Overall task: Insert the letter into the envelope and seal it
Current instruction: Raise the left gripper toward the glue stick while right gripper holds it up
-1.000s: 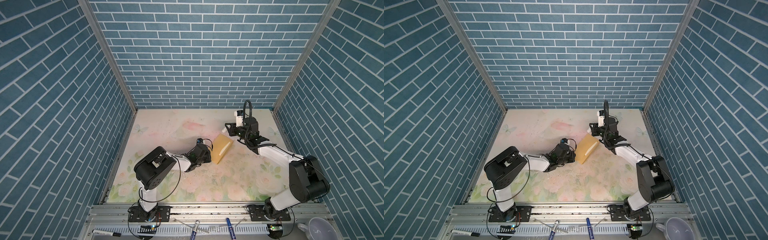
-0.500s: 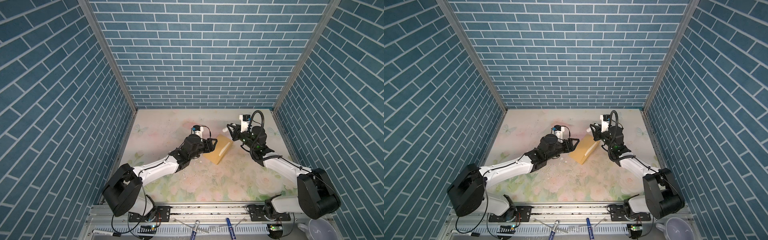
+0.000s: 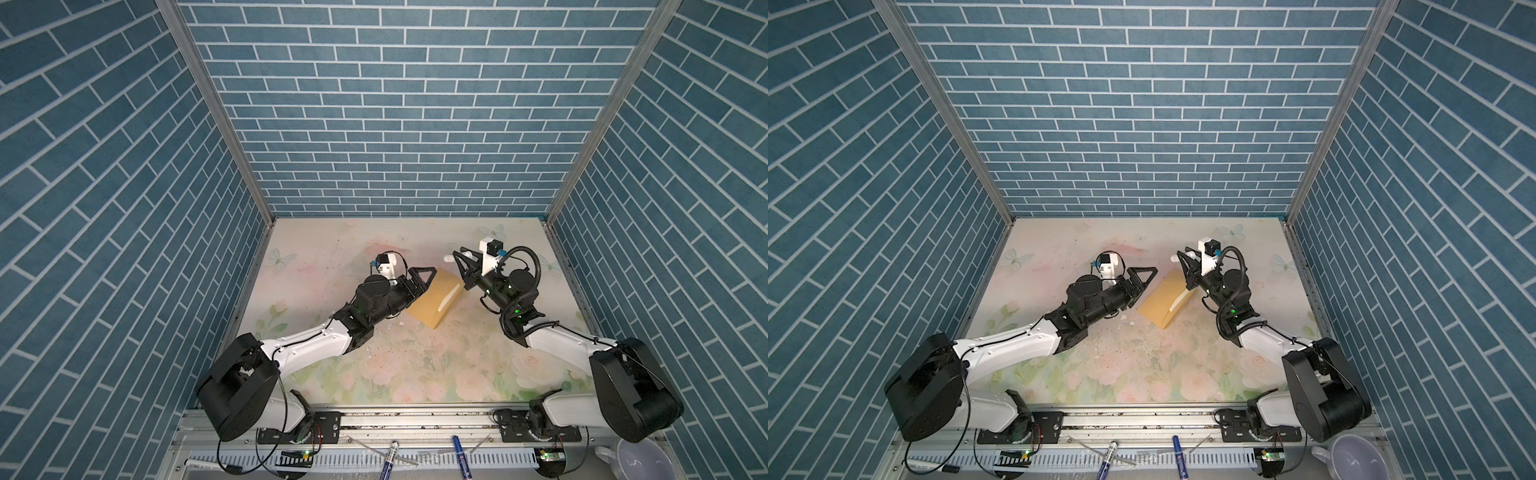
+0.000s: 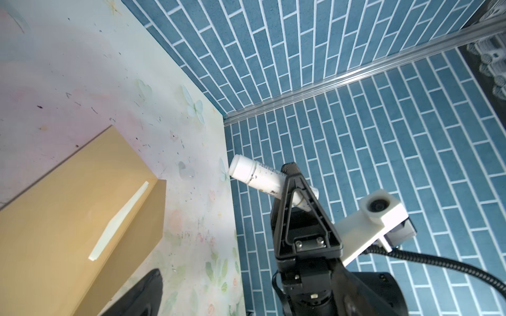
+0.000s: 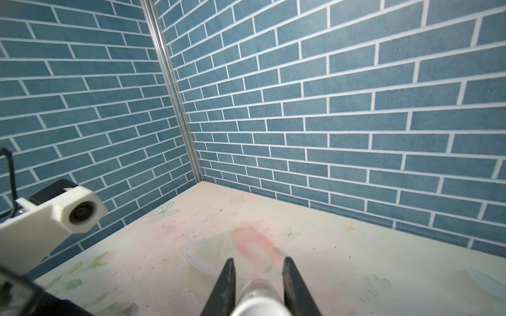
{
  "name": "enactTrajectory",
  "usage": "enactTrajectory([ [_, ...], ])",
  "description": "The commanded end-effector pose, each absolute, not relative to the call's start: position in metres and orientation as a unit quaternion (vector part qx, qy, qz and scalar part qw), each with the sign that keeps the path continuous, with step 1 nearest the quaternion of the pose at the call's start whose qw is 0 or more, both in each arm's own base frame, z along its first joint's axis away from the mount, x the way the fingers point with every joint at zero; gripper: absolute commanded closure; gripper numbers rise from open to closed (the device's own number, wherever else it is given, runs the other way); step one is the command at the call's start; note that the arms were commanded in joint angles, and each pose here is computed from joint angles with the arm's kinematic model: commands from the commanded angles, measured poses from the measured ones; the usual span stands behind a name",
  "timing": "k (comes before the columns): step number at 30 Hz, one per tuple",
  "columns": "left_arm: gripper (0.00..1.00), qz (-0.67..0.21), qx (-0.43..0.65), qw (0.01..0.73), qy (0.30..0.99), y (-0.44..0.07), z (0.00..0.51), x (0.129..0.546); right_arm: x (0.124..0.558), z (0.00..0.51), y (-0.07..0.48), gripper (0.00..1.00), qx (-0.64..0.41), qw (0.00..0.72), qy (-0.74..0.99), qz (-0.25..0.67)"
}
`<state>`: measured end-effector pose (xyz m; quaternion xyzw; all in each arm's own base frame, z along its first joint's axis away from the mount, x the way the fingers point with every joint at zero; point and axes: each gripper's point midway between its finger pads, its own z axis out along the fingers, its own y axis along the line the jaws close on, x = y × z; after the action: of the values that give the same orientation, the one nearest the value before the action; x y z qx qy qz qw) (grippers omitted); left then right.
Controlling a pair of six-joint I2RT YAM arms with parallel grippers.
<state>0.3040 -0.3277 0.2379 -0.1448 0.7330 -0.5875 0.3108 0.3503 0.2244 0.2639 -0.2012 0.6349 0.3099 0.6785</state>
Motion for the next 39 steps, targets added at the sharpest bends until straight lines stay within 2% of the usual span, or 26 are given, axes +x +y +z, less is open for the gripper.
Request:
enactTrajectory([
  [1, 0.0, -0.605, -0.16, 0.305, 0.718, -0.325, 0.243, 0.306, 0.339, 0.285, 0.224, 1.0, -0.229, 0.724, 0.584, 0.285],
  [21, 0.02, -0.675, -0.317, 0.19, 0.639, -0.329, 0.245, 0.317, 0.32, 0.286, 0.248, 1.0, -0.271, 0.766, 0.526, 0.253],
  [30, 0.09, -0.71, -0.35, 0.144, 0.594, -0.338, 0.253, 0.325, 0.314, 0.282, 0.265, 1.0, -0.287, 0.767, 0.514, 0.257],
  [39, 0.2, -0.748, -0.364, 0.106, 0.545, -0.353, 0.257, 0.342, 0.307, 0.282, 0.276, 1.0, -0.296, 0.763, 0.509, 0.267],
])
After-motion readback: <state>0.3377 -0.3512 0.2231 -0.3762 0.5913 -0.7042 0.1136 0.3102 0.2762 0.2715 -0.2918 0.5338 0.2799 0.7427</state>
